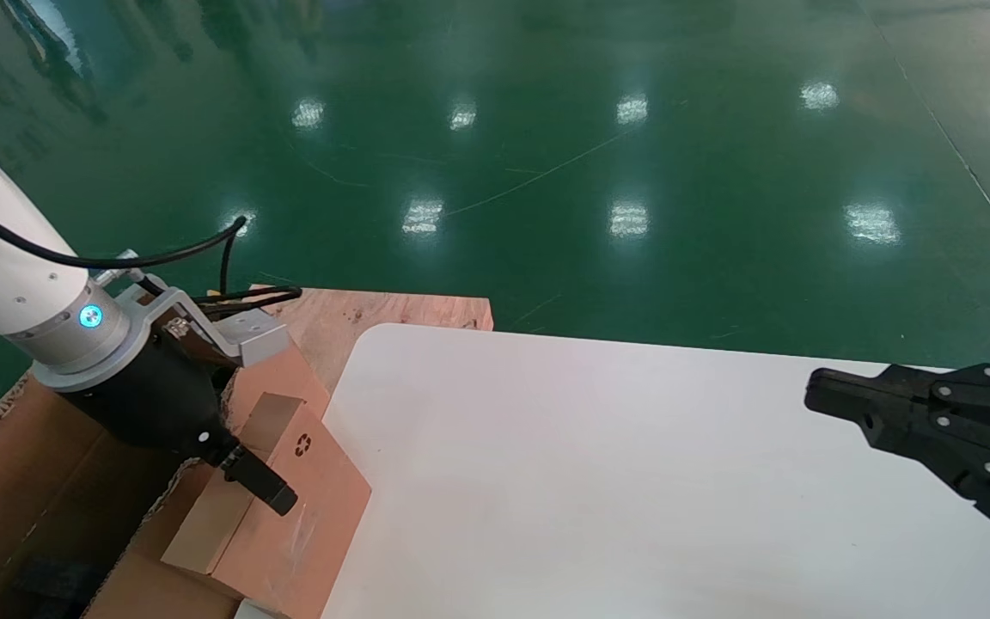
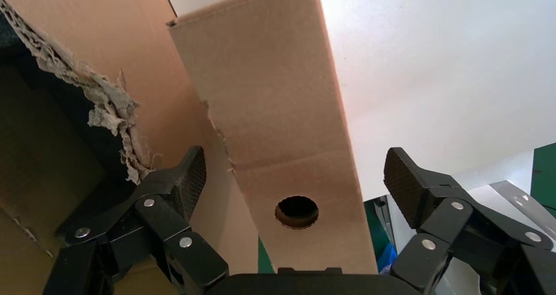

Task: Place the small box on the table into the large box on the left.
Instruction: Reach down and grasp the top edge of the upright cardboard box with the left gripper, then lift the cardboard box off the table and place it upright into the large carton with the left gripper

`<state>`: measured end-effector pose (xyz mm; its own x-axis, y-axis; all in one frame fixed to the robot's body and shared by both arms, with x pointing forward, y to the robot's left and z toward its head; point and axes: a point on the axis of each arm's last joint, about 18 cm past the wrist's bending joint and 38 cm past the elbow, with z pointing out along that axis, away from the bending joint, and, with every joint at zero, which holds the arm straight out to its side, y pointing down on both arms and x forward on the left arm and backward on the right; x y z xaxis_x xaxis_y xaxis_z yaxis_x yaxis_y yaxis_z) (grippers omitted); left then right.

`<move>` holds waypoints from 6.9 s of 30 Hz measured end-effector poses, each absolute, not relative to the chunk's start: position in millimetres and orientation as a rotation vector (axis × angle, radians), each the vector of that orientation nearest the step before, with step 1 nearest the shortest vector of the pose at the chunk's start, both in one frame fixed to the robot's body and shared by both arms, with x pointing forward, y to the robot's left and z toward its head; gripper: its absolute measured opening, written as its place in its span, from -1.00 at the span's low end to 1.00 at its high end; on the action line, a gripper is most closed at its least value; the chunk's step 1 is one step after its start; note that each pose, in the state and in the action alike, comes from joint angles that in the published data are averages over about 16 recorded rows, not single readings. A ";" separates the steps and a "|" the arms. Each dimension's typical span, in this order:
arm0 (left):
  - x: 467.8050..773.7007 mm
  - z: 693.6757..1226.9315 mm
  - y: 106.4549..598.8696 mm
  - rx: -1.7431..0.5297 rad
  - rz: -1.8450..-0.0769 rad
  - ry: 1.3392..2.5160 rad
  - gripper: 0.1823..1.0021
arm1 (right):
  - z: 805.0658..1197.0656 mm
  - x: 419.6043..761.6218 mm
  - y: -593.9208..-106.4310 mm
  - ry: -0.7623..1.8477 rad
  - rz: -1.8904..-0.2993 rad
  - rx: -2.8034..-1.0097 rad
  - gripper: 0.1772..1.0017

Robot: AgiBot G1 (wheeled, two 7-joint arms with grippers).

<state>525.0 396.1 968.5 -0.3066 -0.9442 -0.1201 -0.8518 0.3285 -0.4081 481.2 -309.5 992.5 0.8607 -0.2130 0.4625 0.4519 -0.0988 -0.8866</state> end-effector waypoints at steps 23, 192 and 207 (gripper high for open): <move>525.3 967.5 397.1 -1.600 -0.368 2.261 0.96 | 992.4 481.2 -309.6 -0.193 -0.564 -1.575 -0.85; 473.5 928.3 618.5 -1.946 0.009 1.674 -0.72 | 992.4 481.3 -309.7 -0.192 -0.564 -1.575 1.00; 473.4 929.7 617.7 -1.934 0.011 1.681 -0.22 | 992.4 481.3 -309.7 -0.192 -0.564 -1.575 1.00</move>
<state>473.4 617.7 929.7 0.2092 -0.9071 -0.3653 -0.9119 -0.0462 -0.4077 481.3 -309.7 992.4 0.8606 -0.2142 0.4620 0.4515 -0.0985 -0.8868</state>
